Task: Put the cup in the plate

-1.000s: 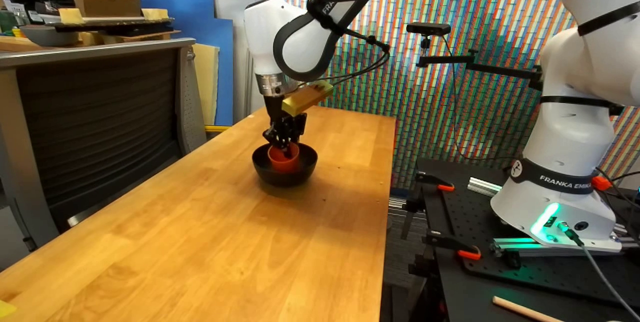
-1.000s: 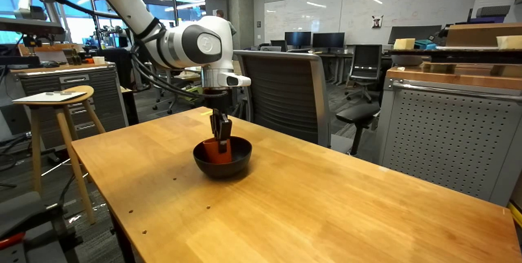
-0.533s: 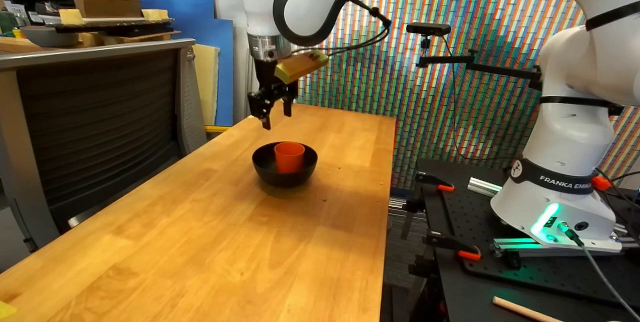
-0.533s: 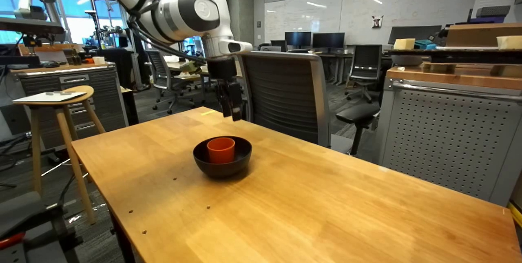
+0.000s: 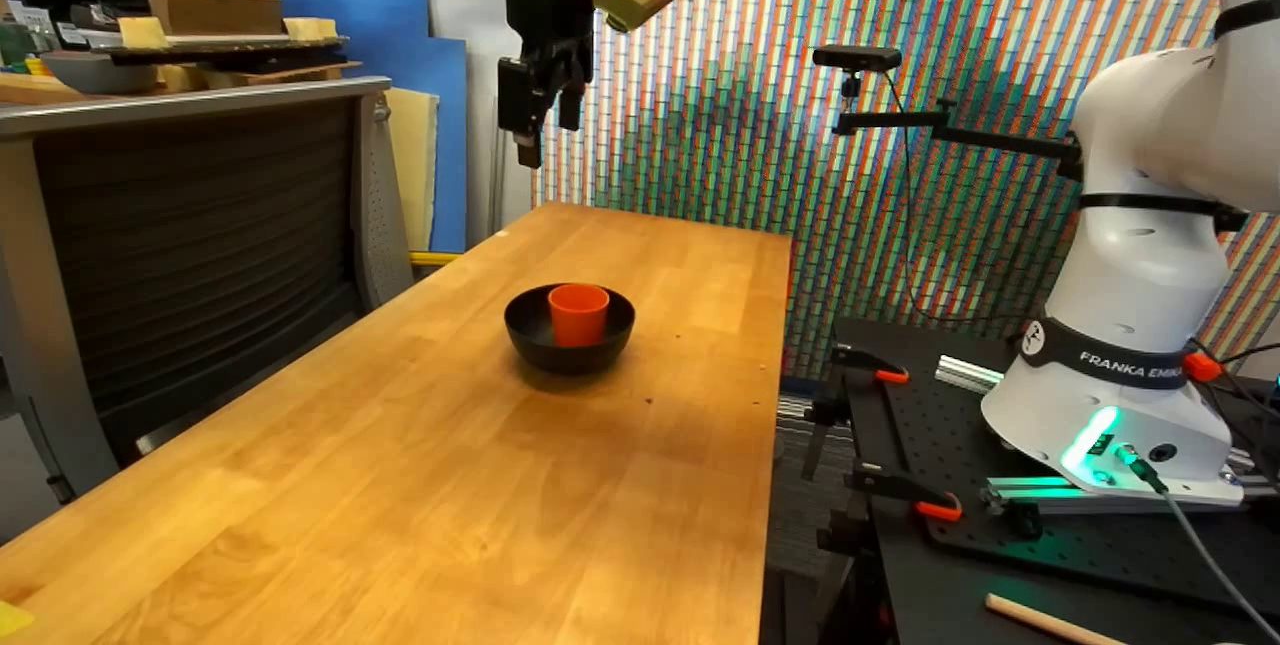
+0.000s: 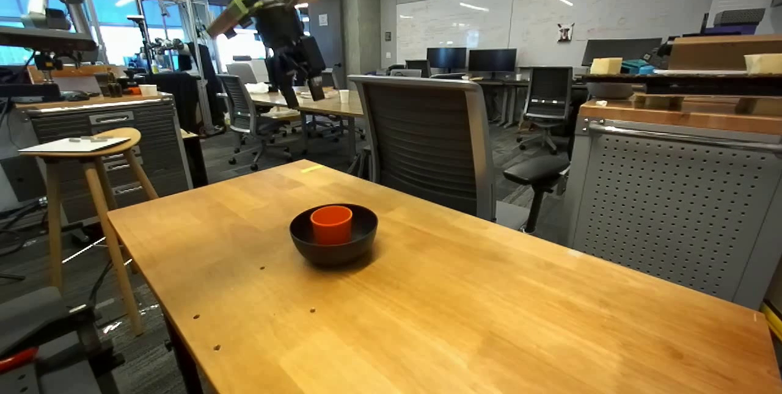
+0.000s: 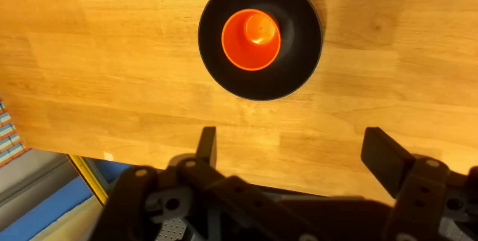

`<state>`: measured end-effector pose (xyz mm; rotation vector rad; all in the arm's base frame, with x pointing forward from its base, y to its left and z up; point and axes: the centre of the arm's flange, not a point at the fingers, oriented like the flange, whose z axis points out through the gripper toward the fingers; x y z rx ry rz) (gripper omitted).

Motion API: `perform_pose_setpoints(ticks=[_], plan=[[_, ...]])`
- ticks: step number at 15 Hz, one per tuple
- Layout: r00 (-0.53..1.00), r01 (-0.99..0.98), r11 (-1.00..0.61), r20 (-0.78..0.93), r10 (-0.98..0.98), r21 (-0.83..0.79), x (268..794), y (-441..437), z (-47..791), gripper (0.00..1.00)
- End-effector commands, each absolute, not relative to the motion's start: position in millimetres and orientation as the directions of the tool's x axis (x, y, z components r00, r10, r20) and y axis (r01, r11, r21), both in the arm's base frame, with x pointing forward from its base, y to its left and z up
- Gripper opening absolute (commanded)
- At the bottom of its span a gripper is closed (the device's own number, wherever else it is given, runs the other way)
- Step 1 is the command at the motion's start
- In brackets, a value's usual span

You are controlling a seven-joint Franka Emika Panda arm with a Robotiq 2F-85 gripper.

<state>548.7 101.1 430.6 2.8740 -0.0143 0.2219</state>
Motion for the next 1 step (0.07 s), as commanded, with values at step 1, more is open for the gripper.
perform_pose_setpoints(ticks=[1], plan=[[0.988, -0.020, -0.966, 0.151, 0.019, 0.256, 544.8, 102.1, 433.3, 1.00]])
